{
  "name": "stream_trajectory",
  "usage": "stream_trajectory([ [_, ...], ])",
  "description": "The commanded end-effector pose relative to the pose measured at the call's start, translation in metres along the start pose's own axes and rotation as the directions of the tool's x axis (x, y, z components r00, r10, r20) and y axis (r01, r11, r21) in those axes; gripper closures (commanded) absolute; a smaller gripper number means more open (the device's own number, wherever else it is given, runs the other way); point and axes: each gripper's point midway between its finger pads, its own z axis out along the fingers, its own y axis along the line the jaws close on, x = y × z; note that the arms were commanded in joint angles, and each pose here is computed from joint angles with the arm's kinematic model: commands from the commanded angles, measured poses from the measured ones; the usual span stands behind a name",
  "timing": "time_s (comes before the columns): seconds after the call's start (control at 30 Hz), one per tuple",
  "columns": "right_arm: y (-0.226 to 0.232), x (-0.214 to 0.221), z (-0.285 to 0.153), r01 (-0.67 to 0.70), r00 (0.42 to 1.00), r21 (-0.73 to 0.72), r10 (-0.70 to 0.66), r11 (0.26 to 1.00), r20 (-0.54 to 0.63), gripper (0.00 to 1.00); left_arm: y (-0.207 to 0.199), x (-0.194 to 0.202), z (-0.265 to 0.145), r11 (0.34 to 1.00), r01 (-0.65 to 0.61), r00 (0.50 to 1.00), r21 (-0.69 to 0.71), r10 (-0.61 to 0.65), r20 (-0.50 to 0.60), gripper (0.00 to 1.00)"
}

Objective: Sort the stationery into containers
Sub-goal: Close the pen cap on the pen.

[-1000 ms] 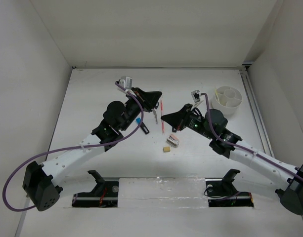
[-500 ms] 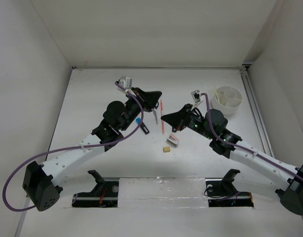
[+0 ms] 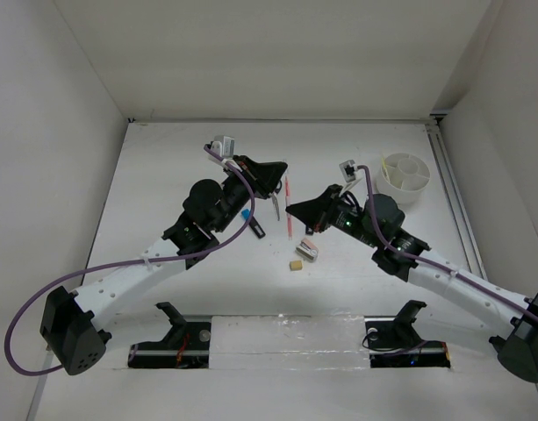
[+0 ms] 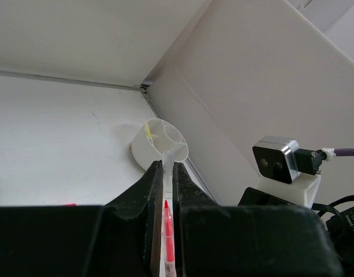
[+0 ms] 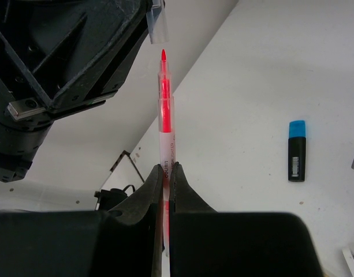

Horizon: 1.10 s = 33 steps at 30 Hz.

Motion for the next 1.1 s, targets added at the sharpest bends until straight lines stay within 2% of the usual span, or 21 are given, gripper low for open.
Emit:
stream_trajectory([
  [0.0,0.028,-0.028,-0.004,0.025,0.997,-0.064,-0.02,0.998,0.077,1.0,-0.006,-0.01,0.001,1.0,0.002,0.999,0.026,-0.003,0.045,1.0],
  [1.07,0.026,-0.043,0.005,0.068,0.992,-0.026,-0.064,0.997,0.111,1.0,-0.012,-0.003,-0.005,0.997,0.019,1.0,0.07,-0.02,0.01,1.0],
])
